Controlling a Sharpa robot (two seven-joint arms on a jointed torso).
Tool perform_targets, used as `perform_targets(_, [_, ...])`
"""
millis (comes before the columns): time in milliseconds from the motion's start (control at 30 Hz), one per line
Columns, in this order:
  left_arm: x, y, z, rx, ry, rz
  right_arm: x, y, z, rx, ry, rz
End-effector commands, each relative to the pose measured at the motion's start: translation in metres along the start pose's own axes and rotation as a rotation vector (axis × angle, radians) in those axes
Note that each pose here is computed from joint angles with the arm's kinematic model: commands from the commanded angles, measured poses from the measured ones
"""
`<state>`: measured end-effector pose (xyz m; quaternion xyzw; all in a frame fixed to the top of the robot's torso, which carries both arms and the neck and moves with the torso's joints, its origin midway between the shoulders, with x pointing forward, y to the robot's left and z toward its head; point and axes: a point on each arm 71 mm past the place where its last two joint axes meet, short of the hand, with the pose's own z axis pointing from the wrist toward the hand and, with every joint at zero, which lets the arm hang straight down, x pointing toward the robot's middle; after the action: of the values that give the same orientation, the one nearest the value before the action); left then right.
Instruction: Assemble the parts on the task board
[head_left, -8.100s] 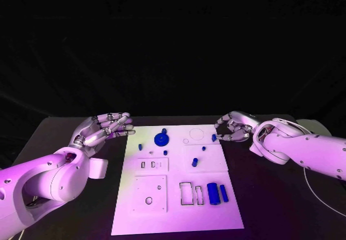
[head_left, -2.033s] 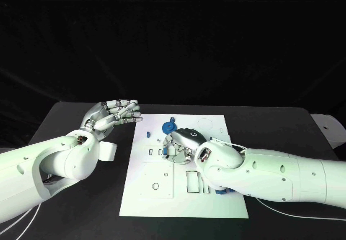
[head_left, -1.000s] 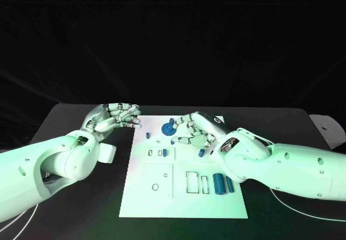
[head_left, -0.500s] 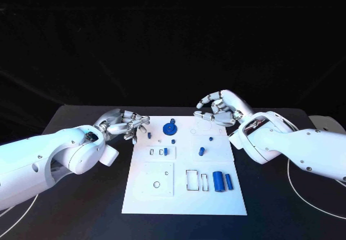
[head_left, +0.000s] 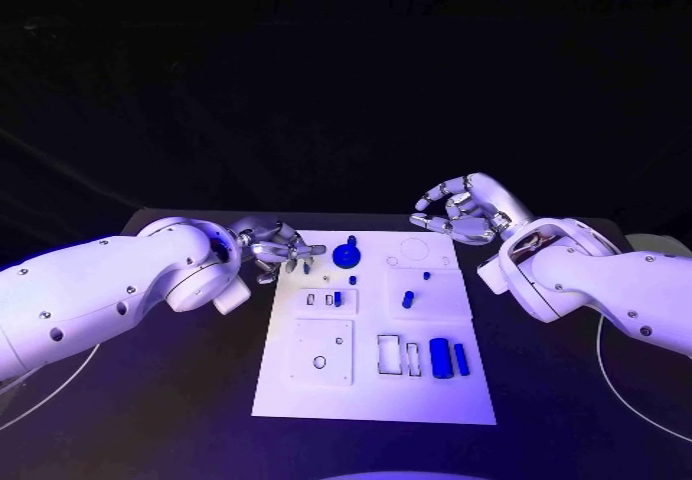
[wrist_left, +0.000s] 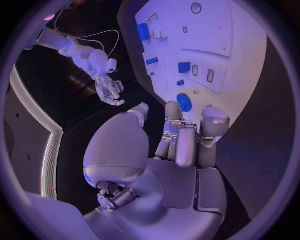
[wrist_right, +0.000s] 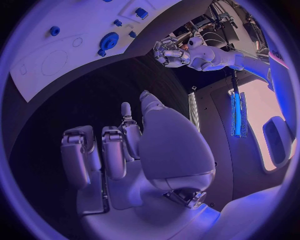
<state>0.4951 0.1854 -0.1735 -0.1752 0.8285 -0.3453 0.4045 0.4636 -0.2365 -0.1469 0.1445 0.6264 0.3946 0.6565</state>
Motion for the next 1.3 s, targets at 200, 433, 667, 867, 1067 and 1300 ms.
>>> perform_targets(200, [0.0066, -0.0066, 0.0151, -0.159, 0.096, 0.218, 0.001, -0.004, -0.001, 0.031, 0.027, -0.004])
perform_targets(433, [0.0127, -0.0162, 0.0295, -0.177, 0.127, 0.273, 0.003, -0.005, -0.001, 0.037, 0.031, -0.008])
perform_targets(667, [0.0202, -0.0238, 0.0416, -0.189, 0.171, 0.317, 0.004, -0.006, -0.001, 0.043, 0.037, -0.014])
perform_targets(867, [0.0275, -0.0301, 0.0502, -0.194, 0.203, 0.349, 0.006, -0.006, -0.001, 0.046, 0.042, -0.017])
perform_targets(1067, [0.0317, -0.0334, 0.0543, -0.199, 0.223, 0.373, 0.007, -0.007, 0.0, 0.05, 0.046, -0.019])
perform_targets(1300, [0.0348, -0.033, 0.0555, -0.215, 0.268, 0.412, 0.009, -0.007, 0.001, 0.051, 0.051, -0.019])
